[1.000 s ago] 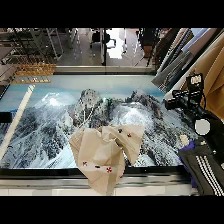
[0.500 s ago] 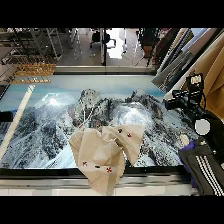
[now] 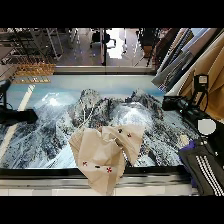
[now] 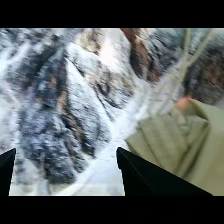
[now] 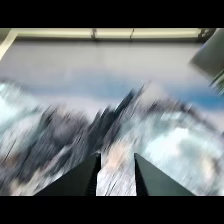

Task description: Fold the clothes and pants, and hang the long-sleeved shirts on hangers.

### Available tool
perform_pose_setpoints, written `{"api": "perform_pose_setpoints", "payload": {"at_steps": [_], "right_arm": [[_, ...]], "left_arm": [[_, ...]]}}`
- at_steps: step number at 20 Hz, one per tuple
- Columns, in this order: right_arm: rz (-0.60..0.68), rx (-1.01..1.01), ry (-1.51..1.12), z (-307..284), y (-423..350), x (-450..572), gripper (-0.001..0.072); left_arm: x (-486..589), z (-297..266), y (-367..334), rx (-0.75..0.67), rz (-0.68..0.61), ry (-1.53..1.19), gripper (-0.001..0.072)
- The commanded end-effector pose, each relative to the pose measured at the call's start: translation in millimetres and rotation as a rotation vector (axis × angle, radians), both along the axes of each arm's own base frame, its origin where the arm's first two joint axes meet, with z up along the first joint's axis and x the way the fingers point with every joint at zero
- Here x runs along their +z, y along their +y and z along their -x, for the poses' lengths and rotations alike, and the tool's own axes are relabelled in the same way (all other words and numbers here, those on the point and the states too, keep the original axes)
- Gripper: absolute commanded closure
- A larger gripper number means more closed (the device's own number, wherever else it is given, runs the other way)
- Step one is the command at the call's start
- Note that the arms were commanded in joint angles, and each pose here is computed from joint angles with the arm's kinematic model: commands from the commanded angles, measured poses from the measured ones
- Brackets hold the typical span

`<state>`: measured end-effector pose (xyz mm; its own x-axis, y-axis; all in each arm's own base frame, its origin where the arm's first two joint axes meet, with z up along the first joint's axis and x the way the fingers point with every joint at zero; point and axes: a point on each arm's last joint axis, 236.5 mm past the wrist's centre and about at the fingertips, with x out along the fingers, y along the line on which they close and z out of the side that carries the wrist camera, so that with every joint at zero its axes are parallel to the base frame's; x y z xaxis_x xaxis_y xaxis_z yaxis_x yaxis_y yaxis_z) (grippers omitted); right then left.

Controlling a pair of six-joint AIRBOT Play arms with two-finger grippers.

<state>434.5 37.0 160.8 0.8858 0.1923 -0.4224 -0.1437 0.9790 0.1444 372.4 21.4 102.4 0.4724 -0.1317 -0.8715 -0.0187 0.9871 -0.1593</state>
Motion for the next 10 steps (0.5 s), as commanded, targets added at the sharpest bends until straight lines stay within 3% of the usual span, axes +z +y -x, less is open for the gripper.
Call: {"api": "perform_pose_setpoints", "payload": {"at_steps": [1, 3, 5, 7, 10], "right_arm": [[-0.101, 0.186, 0.398, 62, 47, -69, 0.0391], [-0.159, 0.35, 0.624, 113, 78, -101, 0.0169], [-0.147, 0.54, 0.763, 160, 103, -125, 0.0163], [-0.081, 0.65, 0.802, 186, 120, -149, 0.0059], [0.152, 0.755, 0.747, 198, 134, -187, 0.0047]], "left_arm": [[-30, 16, -88, -0.187, 0.361, 0.079, 0.002], [-57, 25, -117, -0.222, 0.504, 0.141, 0.0018], [-87, 26, -130, -0.201, 0.571, 0.215, 0.0016], [-116, 24, -139, -0.196, 0.587, 0.289, 0.0015], [-154, 19, -153, -0.185, 0.578, 0.352, 0.0015]]}}
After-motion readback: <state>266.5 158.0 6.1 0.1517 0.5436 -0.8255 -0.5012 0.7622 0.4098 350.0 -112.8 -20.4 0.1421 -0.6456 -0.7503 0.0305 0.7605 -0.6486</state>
